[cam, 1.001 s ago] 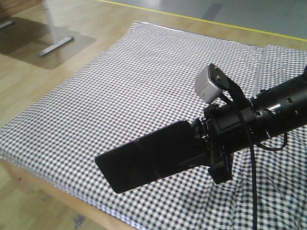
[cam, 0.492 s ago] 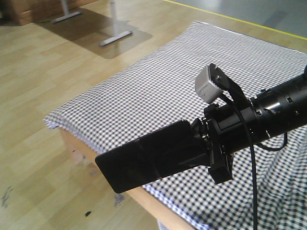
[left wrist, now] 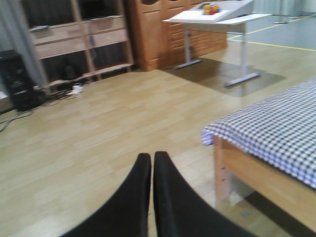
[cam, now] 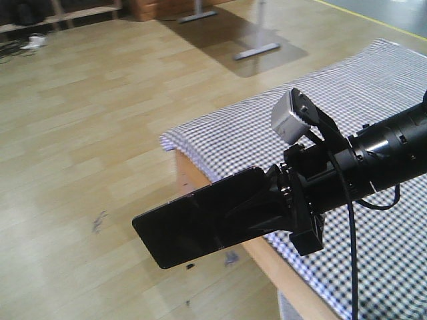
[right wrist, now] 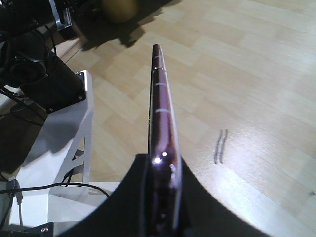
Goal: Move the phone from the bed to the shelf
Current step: 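Hold the phone raised in the right gripper while turning away from bed, then carry the phone in the right gripper while driving across the floor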
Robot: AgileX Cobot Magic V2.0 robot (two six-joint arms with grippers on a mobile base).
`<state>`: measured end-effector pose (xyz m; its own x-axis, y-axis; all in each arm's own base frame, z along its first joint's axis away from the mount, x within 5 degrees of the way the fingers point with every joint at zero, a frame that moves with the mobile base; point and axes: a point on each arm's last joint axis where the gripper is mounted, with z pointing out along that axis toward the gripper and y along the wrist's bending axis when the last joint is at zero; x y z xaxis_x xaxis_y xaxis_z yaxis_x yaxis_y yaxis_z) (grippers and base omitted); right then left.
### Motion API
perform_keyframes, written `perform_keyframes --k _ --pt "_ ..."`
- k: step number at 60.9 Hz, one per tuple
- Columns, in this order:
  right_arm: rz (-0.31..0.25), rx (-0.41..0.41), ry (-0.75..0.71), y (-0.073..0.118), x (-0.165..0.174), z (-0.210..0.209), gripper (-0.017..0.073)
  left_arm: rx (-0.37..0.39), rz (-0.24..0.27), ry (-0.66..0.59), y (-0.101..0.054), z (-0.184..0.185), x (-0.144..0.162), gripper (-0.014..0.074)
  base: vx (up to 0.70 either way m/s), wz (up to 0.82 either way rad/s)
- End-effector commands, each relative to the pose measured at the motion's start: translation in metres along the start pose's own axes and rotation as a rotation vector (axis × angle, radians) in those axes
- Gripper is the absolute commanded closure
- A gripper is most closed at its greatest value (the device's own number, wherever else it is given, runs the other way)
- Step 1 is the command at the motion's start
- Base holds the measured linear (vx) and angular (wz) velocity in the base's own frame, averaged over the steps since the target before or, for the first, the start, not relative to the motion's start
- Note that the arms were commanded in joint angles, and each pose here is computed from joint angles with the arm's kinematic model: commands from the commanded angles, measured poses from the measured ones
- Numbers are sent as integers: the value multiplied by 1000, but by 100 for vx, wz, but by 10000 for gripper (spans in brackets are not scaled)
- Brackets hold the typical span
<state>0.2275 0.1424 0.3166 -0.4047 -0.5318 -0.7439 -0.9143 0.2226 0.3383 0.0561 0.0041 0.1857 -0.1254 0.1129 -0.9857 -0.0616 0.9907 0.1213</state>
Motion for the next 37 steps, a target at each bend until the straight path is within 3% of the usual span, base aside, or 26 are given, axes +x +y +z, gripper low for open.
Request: perform_keyframes --k 1,37 --pt "-34 -76 -75 19 -13 -11 562 -14 -15 -106 2 -3 -14 592 -17 64" --pt "-34 -76 -75 19 -13 -11 562 -14 -15 -106 2 -3 -14 592 -16 62"
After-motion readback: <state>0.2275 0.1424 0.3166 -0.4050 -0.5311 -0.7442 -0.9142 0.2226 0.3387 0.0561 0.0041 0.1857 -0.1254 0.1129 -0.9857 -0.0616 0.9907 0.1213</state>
